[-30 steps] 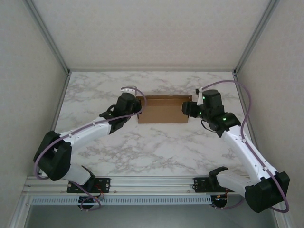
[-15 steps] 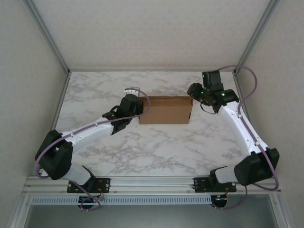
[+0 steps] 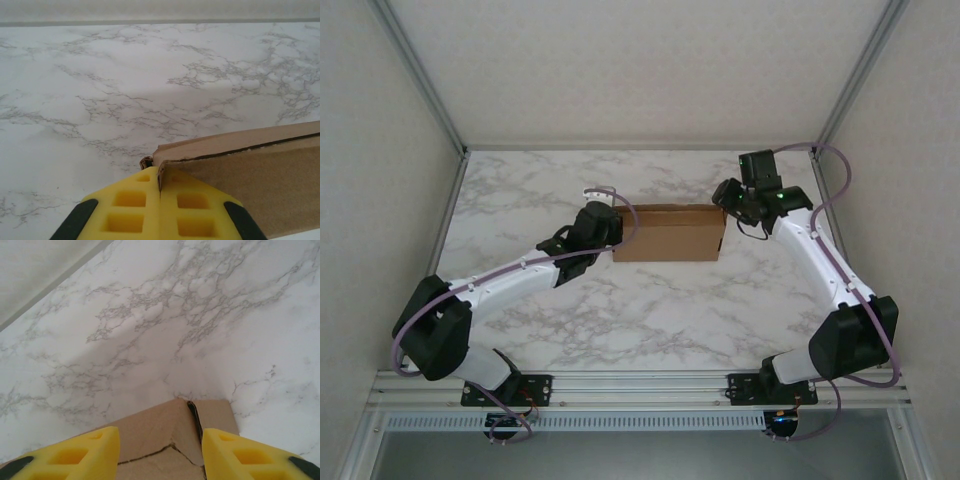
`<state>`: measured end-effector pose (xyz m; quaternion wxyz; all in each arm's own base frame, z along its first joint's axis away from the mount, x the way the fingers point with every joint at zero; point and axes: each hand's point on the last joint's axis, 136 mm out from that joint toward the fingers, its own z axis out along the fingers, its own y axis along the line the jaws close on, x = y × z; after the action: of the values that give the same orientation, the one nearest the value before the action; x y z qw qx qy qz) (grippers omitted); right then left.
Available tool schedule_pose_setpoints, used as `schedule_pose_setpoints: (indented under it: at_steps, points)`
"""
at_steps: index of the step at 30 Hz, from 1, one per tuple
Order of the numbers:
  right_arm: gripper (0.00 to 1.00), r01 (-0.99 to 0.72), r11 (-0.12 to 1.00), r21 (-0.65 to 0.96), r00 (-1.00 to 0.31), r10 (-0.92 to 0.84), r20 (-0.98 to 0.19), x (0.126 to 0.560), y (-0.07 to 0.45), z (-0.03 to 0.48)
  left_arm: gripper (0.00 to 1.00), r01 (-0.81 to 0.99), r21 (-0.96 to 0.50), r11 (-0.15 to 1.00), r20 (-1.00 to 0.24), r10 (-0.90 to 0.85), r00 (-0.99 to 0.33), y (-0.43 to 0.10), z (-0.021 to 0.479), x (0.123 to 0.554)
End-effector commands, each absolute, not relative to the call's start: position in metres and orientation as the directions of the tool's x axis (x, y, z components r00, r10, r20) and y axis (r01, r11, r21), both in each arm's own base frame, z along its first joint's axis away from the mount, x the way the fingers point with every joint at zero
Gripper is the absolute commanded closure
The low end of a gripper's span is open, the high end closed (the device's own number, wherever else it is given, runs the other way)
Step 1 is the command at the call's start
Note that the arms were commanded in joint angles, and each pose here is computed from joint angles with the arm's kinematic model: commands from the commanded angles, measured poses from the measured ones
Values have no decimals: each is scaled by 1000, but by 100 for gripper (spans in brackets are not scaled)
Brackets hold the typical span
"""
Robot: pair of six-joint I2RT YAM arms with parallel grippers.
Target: Fold the paper box
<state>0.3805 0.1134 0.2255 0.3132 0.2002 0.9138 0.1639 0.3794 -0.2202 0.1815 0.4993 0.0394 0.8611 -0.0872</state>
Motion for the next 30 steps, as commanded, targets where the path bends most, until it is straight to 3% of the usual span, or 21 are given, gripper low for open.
schedule_pose_setpoints:
  at_steps: [1, 16, 20, 23, 30]
  points:
    - [54, 254, 869, 425, -728, 461, -507, 391, 114, 221, 96, 209, 26, 978, -702, 167, -692, -205, 102, 336]
    - [75, 197, 892, 406, -797, 387, -464, 362, 120, 176, 93, 202, 6, 979, -694, 149, -705, -208, 100, 338]
    - [80, 193, 911, 365, -801, 361, -478, 357, 113, 166, 87, 201, -22, 979, -702, 128, -701, -211, 107, 337]
    - [85, 193, 917, 349, -798, 354, -487, 354, 110, 162, 76, 206, -55, 977, -712, 107, -695, -214, 118, 336]
    - [86, 191, 918, 347, -797, 351, -492, 352, 110, 160, 61, 240, -162, 957, -743, 42, -668, -227, 160, 333]
